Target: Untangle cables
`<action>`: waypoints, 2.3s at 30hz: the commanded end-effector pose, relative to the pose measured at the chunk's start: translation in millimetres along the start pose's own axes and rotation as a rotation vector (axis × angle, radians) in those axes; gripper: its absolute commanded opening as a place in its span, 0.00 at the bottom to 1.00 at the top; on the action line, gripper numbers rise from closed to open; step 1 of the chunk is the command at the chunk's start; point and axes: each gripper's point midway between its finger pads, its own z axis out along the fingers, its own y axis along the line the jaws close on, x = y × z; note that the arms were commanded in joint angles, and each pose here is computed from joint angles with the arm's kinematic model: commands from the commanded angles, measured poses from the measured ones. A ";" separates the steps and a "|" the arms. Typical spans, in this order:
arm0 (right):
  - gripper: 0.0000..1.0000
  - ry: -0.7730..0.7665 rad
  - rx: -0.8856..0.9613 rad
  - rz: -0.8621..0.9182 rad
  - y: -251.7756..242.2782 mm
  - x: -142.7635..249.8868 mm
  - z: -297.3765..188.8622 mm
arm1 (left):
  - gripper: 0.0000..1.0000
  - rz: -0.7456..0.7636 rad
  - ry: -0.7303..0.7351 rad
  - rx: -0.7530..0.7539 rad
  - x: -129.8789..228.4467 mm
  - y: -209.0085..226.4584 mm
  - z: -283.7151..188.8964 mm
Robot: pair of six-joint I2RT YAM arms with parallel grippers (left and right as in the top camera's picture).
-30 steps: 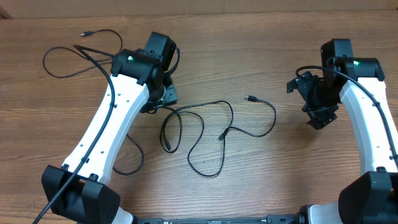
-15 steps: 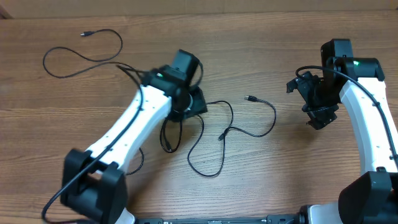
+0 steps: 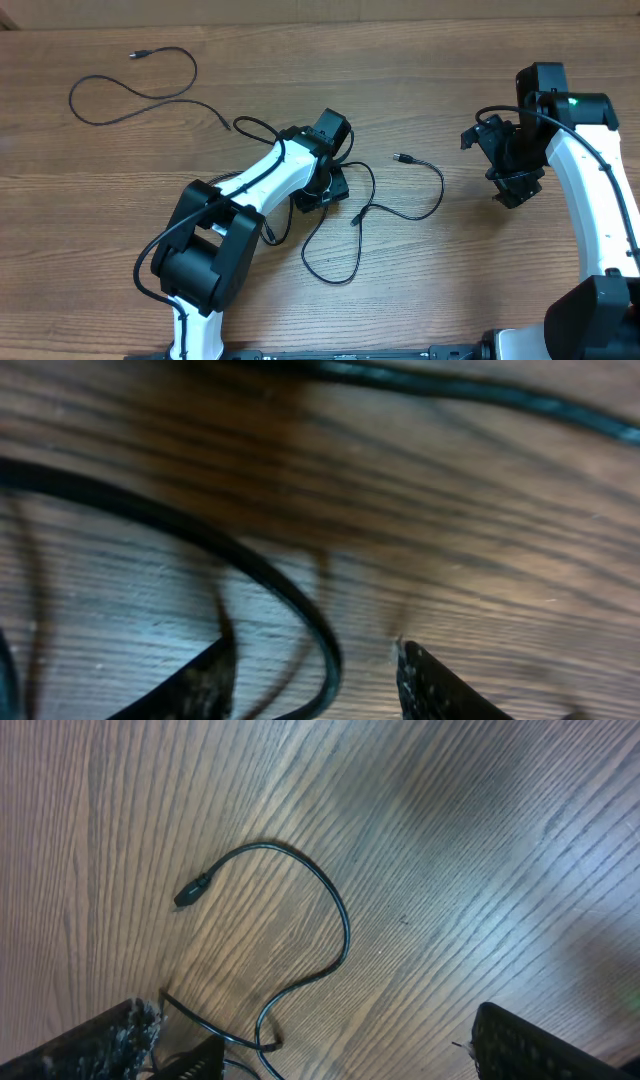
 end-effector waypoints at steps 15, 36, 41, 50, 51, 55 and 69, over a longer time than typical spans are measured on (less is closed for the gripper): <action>1.00 -0.017 -0.021 -0.005 3.7 -2.6 -7.0 | 0.04 0.126 0.149 -0.024 18.7 -9.7 -48.6; 1.00 -0.017 -0.020 -0.005 3.6 -2.6 -7.0 | 0.04 0.578 0.215 0.167 69.9 -75.5 -174.4; 1.00 -0.017 -0.020 -0.005 3.6 -2.6 -7.0 | 0.23 0.643 0.147 0.071 83.1 -81.7 -165.9; 1.00 -0.017 -0.020 -0.005 3.6 -2.6 -7.0 | 0.80 0.617 0.126 -0.009 76.5 -67.7 -165.3; 1.00 -0.017 -0.020 -0.005 3.6 -2.6 -7.0 | 0.82 0.589 0.136 -0.023 70.1 -58.9 -166.8; 1.00 -0.017 -0.020 -0.005 3.6 -2.6 -7.0 | 0.84 0.479 0.133 -0.118 47.5 -26.4 -171.9; 1.00 -0.017 -0.020 -0.005 3.6 -2.6 -7.0 | 1.00 0.349 0.199 -0.101 16.5 15.1 -168.7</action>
